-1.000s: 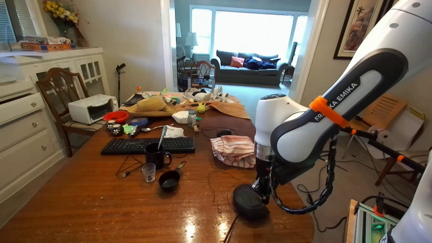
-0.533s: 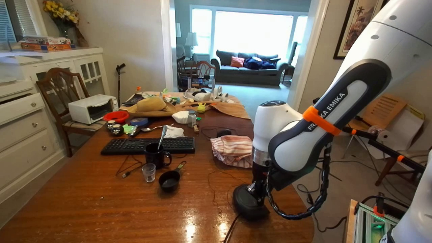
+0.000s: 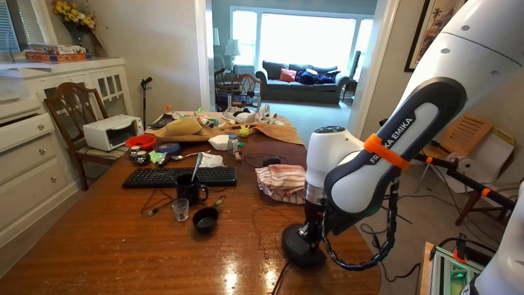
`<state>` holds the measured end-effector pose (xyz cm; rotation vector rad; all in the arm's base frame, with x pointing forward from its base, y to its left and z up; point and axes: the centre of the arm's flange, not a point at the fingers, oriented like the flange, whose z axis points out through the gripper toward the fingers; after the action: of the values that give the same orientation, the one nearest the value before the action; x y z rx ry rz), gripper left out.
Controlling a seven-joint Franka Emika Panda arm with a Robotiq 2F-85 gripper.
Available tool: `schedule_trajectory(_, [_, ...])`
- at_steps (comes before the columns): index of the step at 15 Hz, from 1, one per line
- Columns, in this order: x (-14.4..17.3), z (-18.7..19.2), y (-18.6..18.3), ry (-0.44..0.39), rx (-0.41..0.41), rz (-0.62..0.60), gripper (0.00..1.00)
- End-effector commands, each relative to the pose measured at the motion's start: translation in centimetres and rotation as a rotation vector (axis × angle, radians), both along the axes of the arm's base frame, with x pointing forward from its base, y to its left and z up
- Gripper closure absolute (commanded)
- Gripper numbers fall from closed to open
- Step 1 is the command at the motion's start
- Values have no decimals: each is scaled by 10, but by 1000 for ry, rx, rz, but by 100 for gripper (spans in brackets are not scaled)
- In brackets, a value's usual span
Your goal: Press a button on the top of the alarm clock.
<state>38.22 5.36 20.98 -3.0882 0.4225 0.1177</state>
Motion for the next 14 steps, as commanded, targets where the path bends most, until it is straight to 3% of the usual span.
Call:
schedule_trajectory(1, [-28, -14, -2, 10, 10, 7, 100])
schedule_trajectory(8, [-33, -40, -11, 111, 4, 7, 100])
schedule_trajectory(14, [-27, 10, -6, 121, 60, 2, 100])
